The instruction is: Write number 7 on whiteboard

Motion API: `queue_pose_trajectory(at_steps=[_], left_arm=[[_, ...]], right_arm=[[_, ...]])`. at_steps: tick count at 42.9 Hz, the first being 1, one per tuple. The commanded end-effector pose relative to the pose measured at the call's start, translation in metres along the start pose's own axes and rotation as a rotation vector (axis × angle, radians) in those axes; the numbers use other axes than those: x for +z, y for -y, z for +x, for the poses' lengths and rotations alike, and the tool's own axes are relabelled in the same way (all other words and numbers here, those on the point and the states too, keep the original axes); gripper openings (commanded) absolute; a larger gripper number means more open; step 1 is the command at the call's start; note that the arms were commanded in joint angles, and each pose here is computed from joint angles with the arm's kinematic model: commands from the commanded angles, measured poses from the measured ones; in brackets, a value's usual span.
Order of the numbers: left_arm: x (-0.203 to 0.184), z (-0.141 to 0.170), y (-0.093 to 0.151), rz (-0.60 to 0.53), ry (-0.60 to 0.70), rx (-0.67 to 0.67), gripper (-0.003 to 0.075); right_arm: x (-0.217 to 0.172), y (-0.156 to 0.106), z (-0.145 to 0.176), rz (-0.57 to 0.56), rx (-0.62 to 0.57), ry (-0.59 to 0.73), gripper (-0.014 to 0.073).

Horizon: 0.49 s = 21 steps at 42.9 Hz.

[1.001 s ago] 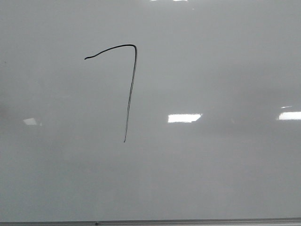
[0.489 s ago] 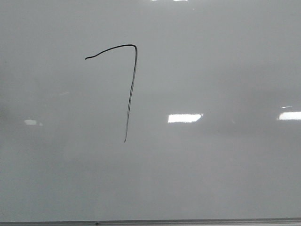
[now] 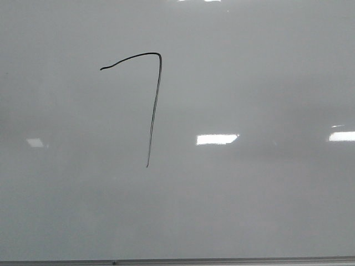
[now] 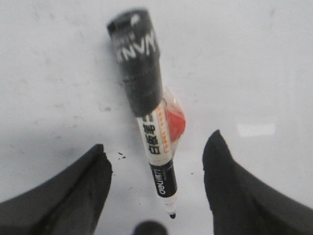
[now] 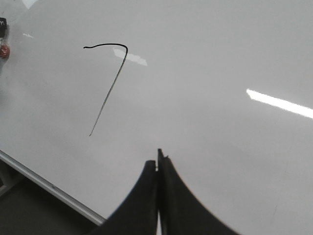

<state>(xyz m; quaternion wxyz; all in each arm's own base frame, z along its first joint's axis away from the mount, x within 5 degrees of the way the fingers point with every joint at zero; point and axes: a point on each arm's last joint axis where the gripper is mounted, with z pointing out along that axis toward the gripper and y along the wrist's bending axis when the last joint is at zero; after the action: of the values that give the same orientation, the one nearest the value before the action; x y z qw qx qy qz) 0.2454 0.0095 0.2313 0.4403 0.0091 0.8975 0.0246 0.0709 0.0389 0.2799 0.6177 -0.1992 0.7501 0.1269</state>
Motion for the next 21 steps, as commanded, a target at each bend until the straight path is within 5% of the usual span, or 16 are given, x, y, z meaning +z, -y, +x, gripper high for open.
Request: queue_pose_trajectory(at_steps=[1, 6, 14, 21], left_arm=[[-0.037, -0.023, 0.002, 0.005, 0.199, -0.013, 0.0386], [-0.083, -0.024, 0.009, 0.035, 0.351, 0.005, 0.0285], [-0.131, -0.003, 0.016, 0.087, 0.484, 0.027, 0.001], [-0.157, 0.017, 0.015, 0.101, 0.535, 0.028, -0.002]], right_arm=[[-0.002, 0.004, -0.012, 0.041, 0.024, 0.065, -0.0069], [-0.002, 0.003, -0.012, 0.036, 0.024, 0.061, -0.0069], [-0.002, 0.003, -0.012, 0.034, 0.025, 0.06, -0.0069], [-0.002, 0.003, -0.011, 0.033, 0.025, 0.06, -0.0069]])
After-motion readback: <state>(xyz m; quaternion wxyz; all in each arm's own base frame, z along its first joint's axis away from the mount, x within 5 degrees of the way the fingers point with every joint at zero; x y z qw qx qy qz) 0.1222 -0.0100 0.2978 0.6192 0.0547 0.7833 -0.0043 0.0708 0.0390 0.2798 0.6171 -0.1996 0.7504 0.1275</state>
